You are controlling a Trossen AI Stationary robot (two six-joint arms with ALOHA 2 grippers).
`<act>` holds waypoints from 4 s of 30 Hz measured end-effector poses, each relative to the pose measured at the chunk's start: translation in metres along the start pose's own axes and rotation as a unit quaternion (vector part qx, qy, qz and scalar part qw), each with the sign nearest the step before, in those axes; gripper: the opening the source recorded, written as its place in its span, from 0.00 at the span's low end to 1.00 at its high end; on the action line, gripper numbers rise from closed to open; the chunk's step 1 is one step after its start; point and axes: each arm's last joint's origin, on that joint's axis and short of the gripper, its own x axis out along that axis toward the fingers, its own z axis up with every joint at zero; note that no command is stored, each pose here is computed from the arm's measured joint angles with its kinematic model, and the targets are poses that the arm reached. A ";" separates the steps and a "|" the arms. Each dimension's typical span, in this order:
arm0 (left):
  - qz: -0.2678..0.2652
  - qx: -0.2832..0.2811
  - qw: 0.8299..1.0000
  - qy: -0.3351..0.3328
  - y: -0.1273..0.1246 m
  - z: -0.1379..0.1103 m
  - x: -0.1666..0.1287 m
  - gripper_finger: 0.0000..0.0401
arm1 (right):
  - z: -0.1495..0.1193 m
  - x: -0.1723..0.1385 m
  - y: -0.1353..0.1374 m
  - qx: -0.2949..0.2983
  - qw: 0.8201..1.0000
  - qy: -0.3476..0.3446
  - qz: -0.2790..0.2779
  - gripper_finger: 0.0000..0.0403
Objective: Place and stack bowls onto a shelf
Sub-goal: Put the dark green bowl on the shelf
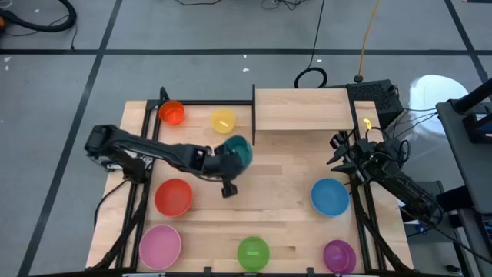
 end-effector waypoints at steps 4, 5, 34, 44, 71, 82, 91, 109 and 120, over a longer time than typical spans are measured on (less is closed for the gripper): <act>0.040 -0.045 0.997 -0.042 0.020 0.009 -0.020 0.01 | -0.001 0.000 0.000 0.004 1.000 0.001 -0.001 0.24; 0.046 -0.053 0.996 -0.047 0.025 0.012 -0.024 0.01 | -0.001 0.000 -0.001 0.006 1.000 0.002 -0.002 0.24; 0.149 0.046 0.979 -0.132 0.128 0.177 -0.049 0.01 | -0.002 0.000 -0.001 0.045 0.999 0.004 -0.004 0.24; 0.102 0.056 0.990 -0.081 0.133 0.175 0.008 0.01 | -0.002 0.000 -0.001 0.052 0.999 0.005 -0.004 0.24; 0.076 0.078 0.992 0.064 0.140 0.145 0.078 0.01 | -0.003 0.000 -0.002 0.057 0.998 0.006 -0.007 0.24; 0.065 0.079 0.992 0.068 0.138 0.143 0.081 0.07 | -0.003 0.000 -0.002 0.057 0.998 0.006 -0.007 0.24; 0.064 0.060 0.994 0.068 0.136 0.143 0.083 0.11 | -0.003 0.000 -0.002 0.057 0.998 0.006 -0.007 0.24; 0.081 0.060 0.995 0.027 0.133 0.158 0.064 0.12 | -0.003 0.000 -0.002 0.057 0.998 0.007 -0.006 0.24; 0.083 0.062 0.994 0.027 0.133 0.158 0.063 0.12 | -0.003 0.000 -0.002 0.057 0.998 0.007 -0.005 0.24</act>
